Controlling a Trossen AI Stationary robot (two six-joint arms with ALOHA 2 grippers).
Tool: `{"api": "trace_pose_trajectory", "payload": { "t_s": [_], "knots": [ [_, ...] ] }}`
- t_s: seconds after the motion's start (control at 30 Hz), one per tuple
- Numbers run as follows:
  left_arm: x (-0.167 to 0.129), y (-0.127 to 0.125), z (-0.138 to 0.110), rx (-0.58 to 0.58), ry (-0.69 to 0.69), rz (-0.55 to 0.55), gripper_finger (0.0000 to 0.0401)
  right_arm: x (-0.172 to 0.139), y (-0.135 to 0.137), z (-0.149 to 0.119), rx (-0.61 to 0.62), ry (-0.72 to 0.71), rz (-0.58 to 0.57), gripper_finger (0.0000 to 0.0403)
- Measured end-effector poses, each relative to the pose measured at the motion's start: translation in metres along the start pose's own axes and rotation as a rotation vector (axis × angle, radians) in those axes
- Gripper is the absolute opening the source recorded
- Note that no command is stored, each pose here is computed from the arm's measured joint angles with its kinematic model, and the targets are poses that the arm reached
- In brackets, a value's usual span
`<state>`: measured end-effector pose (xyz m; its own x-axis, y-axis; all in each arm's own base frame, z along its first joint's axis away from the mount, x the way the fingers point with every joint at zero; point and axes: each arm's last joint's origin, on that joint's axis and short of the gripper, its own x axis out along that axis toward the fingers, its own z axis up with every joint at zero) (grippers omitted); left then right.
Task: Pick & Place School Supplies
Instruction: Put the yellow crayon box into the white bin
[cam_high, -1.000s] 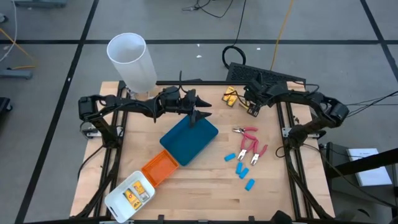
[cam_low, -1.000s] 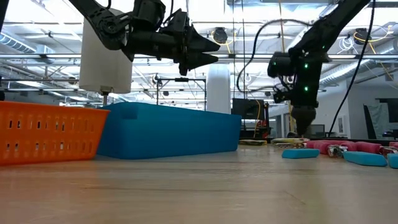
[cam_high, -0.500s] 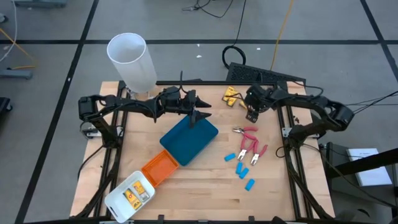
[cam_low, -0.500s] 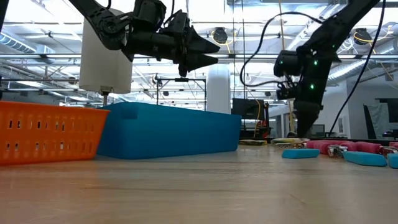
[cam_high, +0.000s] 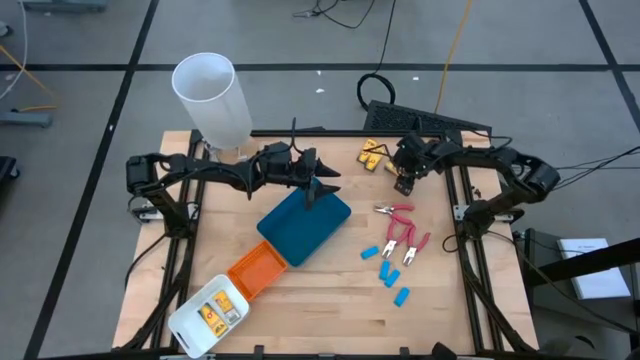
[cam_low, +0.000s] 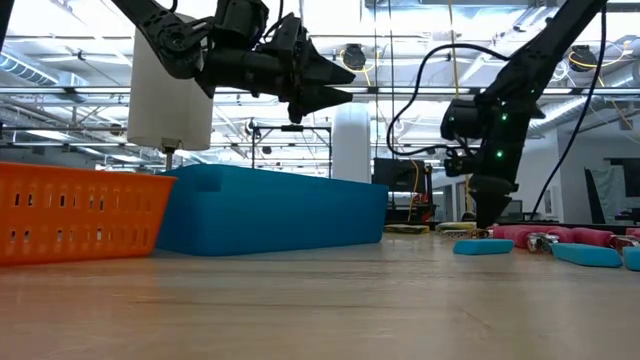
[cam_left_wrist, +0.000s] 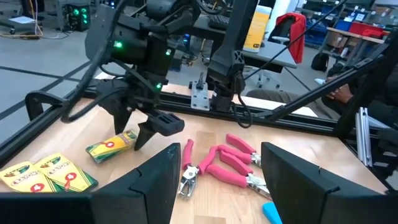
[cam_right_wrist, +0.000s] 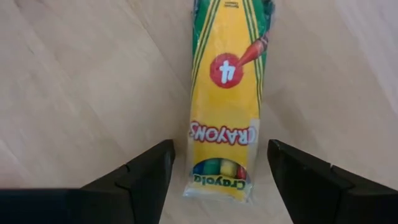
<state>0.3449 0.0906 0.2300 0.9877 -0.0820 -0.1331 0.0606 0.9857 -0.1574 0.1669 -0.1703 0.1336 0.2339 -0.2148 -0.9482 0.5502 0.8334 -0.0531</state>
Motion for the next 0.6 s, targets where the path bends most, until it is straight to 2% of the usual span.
{"api": "trace_pose_trajectory", "payload": {
  "t_s": [0.13, 0.47, 0.6],
  "knots": [
    [0.0, 0.0, -0.0004, -0.001, 0.004, 0.0, 0.0228, 0.0002, 0.0003, -0.0001, 0.015, -0.002, 0.017, 0.0236],
    [0.0, 0.0001, -0.0004, -0.001, 0.004, 0.001, 0.0227, 0.0007, 0.0014, -0.0003, 0.024, -0.006, 0.039, 0.0146],
    [0.0, 0.0001, -0.0004, -0.004, 0.004, 0.001, 0.0227, 0.0008, 0.0013, 0.0005, 0.044, -0.014, 0.037, 0.0127]
  ]
}}
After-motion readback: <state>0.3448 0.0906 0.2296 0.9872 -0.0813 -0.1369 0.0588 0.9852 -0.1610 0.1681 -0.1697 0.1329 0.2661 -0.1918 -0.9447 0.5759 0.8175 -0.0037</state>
